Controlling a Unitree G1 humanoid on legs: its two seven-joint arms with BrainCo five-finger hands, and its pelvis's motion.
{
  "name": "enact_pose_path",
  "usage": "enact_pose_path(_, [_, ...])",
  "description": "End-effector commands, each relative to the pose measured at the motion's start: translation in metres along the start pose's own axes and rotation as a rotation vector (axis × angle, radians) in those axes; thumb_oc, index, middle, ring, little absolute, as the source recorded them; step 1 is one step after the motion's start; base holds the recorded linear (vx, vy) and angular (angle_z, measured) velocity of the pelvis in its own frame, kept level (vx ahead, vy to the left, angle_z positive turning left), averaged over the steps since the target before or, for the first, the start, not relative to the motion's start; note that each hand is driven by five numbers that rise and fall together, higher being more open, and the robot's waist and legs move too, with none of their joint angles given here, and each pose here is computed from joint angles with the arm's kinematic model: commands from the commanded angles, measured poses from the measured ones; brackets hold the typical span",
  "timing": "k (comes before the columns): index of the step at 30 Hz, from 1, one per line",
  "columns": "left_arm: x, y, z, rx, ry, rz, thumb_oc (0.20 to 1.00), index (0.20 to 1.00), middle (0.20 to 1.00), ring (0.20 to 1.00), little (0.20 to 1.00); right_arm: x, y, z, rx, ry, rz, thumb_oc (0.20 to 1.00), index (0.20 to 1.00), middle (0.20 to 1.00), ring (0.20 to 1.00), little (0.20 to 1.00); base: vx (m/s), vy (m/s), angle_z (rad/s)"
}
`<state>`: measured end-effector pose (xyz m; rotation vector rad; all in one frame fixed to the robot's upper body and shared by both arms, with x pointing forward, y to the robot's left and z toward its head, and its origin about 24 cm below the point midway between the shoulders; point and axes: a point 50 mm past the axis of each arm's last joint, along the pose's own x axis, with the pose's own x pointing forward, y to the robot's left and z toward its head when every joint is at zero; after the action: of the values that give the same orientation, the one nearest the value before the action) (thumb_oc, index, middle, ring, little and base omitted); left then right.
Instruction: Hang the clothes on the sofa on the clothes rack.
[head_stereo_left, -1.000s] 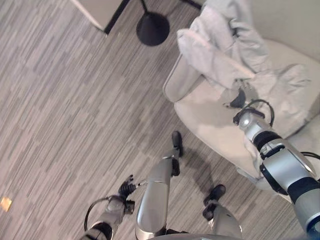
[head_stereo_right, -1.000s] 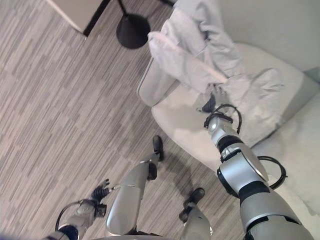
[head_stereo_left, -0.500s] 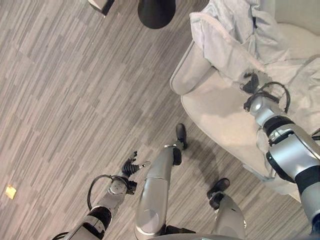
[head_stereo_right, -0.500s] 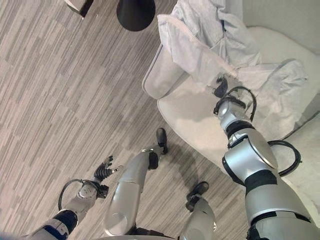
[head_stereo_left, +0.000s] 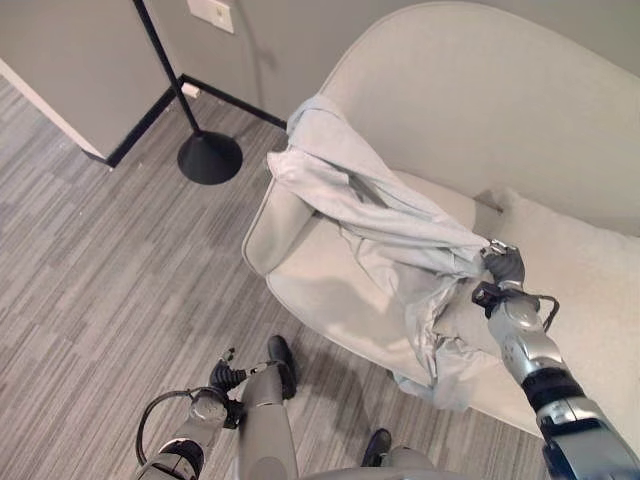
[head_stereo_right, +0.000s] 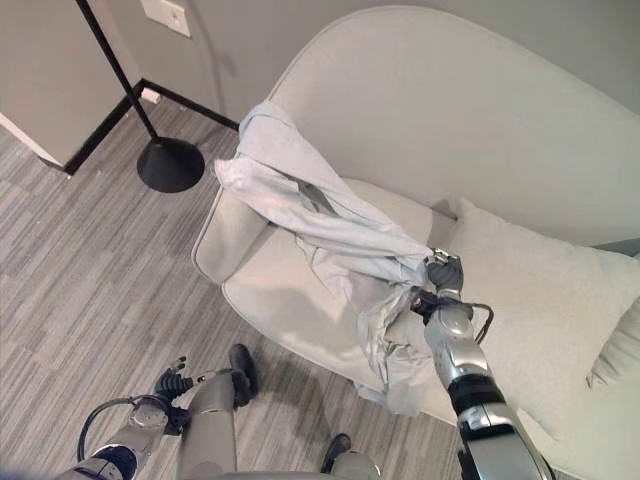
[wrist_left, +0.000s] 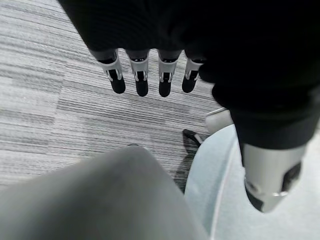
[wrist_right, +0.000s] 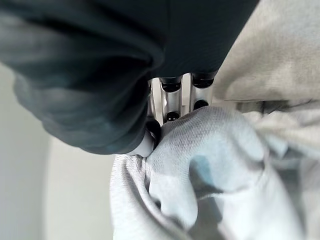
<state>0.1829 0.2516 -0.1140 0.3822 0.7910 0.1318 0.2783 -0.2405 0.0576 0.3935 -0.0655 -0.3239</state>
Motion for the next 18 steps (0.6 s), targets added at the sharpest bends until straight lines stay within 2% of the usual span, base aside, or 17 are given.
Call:
enact_pose_path(1, [-0.003,-0.011,0.0,0.062,-0.027,-0.067,1.0,1.0,1.0,1.0,1.0,0.035,0.03,0.07,0.144,-0.3,0.127,0.2,0.2,0.2,0.2,0.2,0.03,0.052,-0.05])
enact_pose_path(2, [-0.004,-0.012,0.002,0.052,-0.035,-0.075,1.0,1.0,1.0,1.0,1.0,0.035,0.037,0.086,0.147,-0.36,0.157,0.2,0.2,0.2,0.2,0.2,0.05,0.106,-0.14])
enact_pose_path(4, [-0.005,-0.01,0.005,-0.029,-0.044,-0.085,1.0,1.0,1.0,1.0,1.0,0.033,0.06,0.152,0.092,-0.589,0.252,0.2,0.2,0.2,0.2,0.2,0.06,0.143,0.11])
enact_pose_path(5, [-0.004,-0.005,0.011,-0.084,-0.068,-0.076,1.0,1.0,1.0,1.0,1.0,0.031,0.078,0.204,0.028,-0.746,0.303,0.2,0.2,0.2,0.2,0.2,0.05,0.196,0.07])
enact_pose_path(6, [-0.006,0.006,0.03,-0.144,-0.148,-0.066,1.0,1.0,1.0,1.0,1.0,0.02,0.115,0.277,-0.07,-0.938,0.372,0.2,0.2,0.2,0.2,0.2,0.02,0.189,0.03])
enact_pose_path(7, [-0.008,0.008,0.041,-0.165,-0.199,-0.079,1.0,1.0,1.0,1.0,1.0,0.017,0.13,0.301,-0.115,-0.986,0.379,0.2,0.2,0.2,0.2,0.2,0.0,0.157,-0.07])
enact_pose_path(12, [-0.011,0.012,0.06,-0.178,-0.278,-0.096,1.0,1.0,1.0,1.0,1.0,0.016,0.145,0.351,-0.166,-1.036,0.332,0.2,0.2,0.2,0.2,0.2,0.02,0.04,-0.05])
enact_pose_path(18, [-0.016,0.019,0.117,-0.213,-0.496,-0.063,1.0,1.0,1.0,1.0,1.0,0.02,0.159,0.393,-0.212,-1.042,0.231,0.2,0.2,0.2,0.2,0.2,0.03,0.029,-0.06])
